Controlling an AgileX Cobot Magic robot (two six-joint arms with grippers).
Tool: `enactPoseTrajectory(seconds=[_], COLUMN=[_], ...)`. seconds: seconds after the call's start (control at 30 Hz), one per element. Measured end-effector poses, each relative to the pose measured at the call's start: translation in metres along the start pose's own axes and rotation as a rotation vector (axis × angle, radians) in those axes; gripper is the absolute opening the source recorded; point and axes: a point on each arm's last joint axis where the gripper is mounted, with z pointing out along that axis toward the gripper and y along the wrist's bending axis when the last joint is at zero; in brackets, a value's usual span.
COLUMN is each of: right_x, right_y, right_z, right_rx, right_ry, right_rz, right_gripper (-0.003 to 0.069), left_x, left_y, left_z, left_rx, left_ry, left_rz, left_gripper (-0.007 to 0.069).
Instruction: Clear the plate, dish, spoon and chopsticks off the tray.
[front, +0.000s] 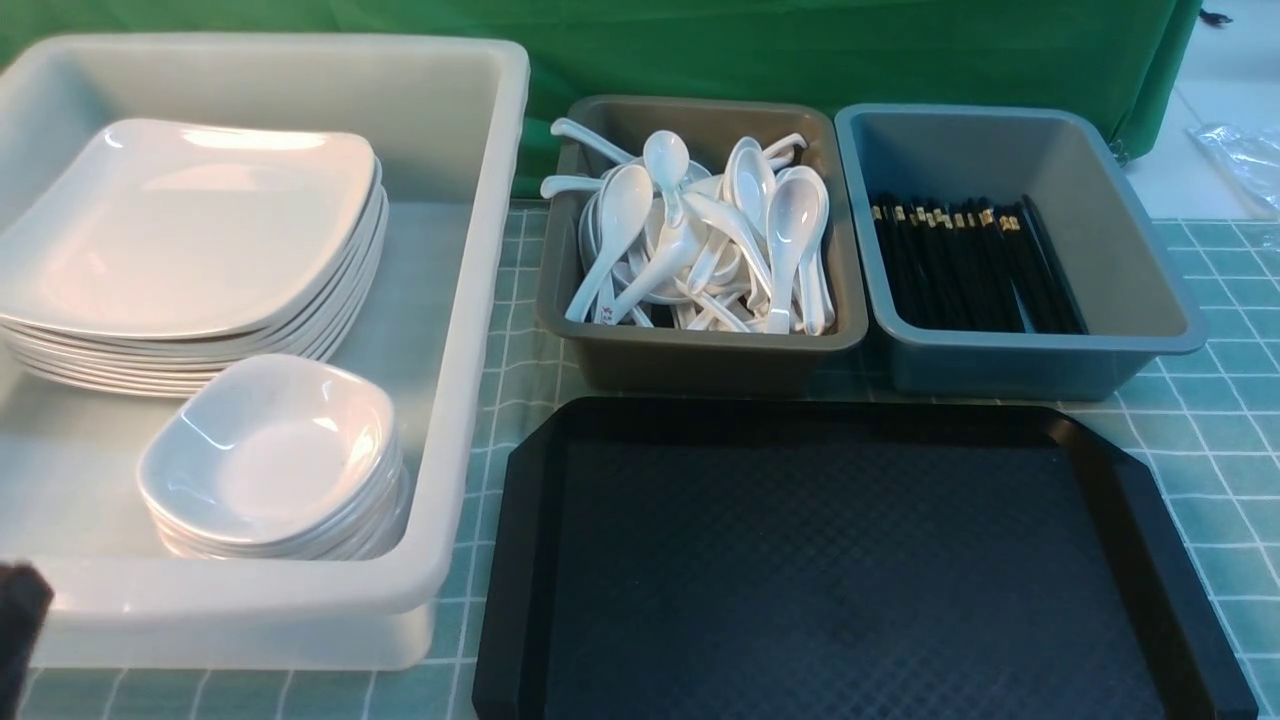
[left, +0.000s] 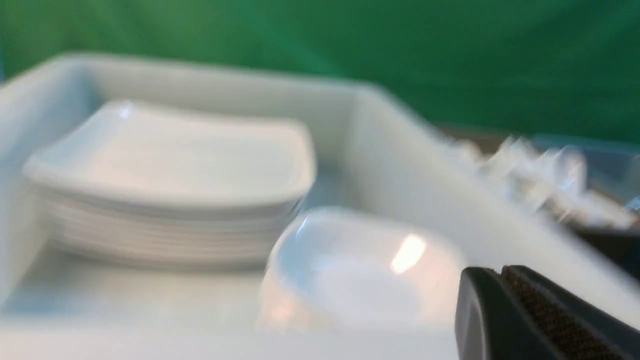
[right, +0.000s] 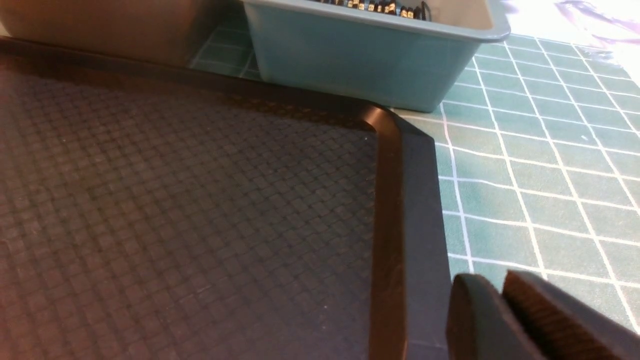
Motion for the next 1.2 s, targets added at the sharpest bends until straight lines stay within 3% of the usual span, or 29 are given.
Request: enactPoseTrajectory(seconds=[0.2, 1.2], right_x=[0.0, 0.0], right_y=[0.0, 0.0], right_z=[0.0, 0.0], right_rx=[0.0, 0.0], right_ry=[0.0, 0.0], right_rz=[0.0, 0.001], right_gripper=[0.0123, 0.0198], left_x=[0.026, 0.022], left_y=[0.005, 0.005], left_z=[0.005, 0.005], left_rx=[-0.047, -0.046], left_ry=[0.107, 0.064], left_rz=[-0.041, -0.066], left_gripper=[0.0016, 0.0016])
